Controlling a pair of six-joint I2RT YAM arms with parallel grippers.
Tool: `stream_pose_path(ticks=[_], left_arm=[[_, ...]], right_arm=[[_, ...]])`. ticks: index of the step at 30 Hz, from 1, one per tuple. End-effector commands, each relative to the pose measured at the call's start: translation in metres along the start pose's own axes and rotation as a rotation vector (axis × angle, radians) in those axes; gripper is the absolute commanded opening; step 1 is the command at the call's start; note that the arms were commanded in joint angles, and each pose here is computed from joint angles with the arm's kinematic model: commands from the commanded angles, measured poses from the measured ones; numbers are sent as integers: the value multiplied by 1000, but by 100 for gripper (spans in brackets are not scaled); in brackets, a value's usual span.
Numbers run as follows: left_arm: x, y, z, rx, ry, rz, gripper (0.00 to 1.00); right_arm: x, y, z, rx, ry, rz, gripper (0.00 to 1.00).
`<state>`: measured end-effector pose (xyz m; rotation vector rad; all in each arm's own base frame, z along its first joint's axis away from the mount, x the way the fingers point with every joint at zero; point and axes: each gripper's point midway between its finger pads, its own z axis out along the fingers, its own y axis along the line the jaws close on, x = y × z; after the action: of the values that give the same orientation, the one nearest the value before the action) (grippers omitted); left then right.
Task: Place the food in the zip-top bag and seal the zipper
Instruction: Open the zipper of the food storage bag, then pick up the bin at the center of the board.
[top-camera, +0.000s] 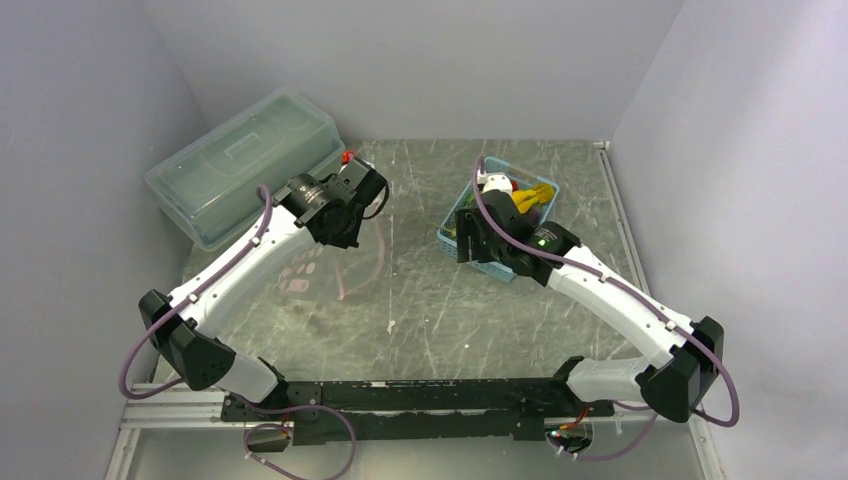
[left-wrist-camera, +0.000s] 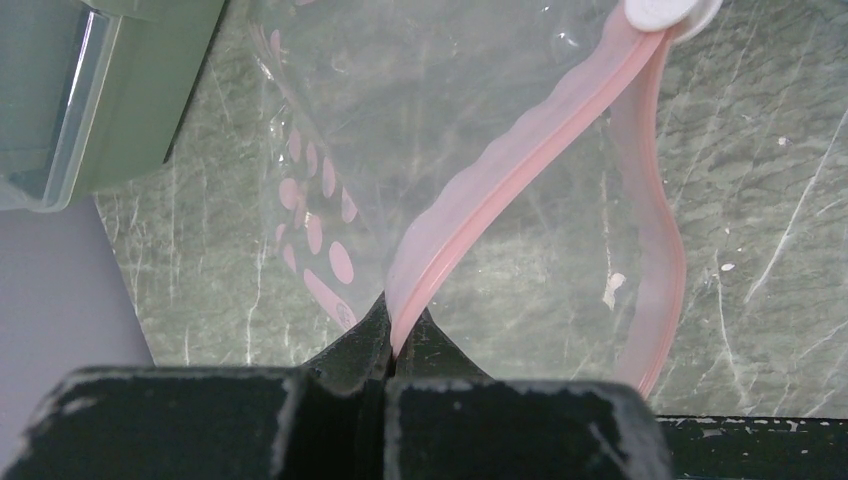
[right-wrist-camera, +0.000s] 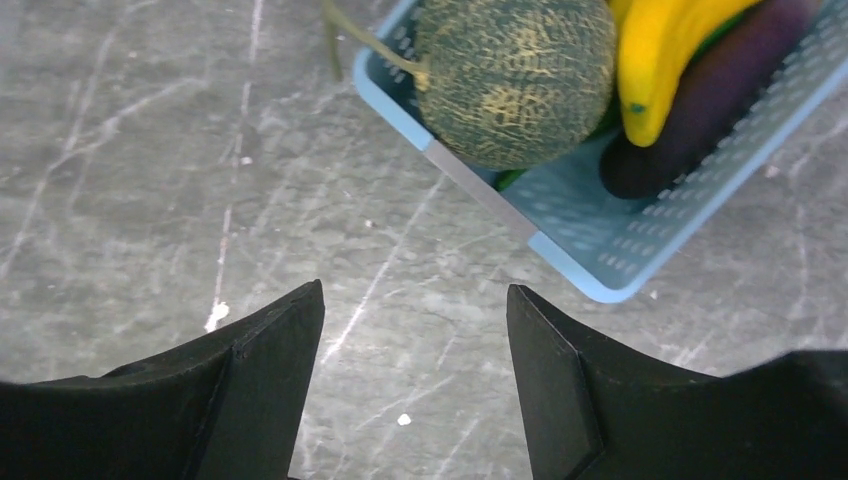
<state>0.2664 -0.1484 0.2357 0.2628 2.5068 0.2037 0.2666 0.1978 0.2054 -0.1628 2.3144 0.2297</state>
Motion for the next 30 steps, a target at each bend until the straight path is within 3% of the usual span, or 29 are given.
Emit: stream_pose_path(ticks=[1,5,10,16,30], left_arm=[[-9,4,-9,12,-60,-21,0],[-7,6,-9,7,-59,-17,0],[-7,8,-10,1,-63,-12,0],[-6,7,-11,16,-62,-16,0],[-6,7,-15,25,-70,-22,0]], right_arm=[[7,-32,5,107,27,-3,69],[17,-66,13,232,74,107,61],[30,-94,23,314,94,241,62],[51,-124,39,402,139,366,55],[59,-137,75,371,158,499,49]])
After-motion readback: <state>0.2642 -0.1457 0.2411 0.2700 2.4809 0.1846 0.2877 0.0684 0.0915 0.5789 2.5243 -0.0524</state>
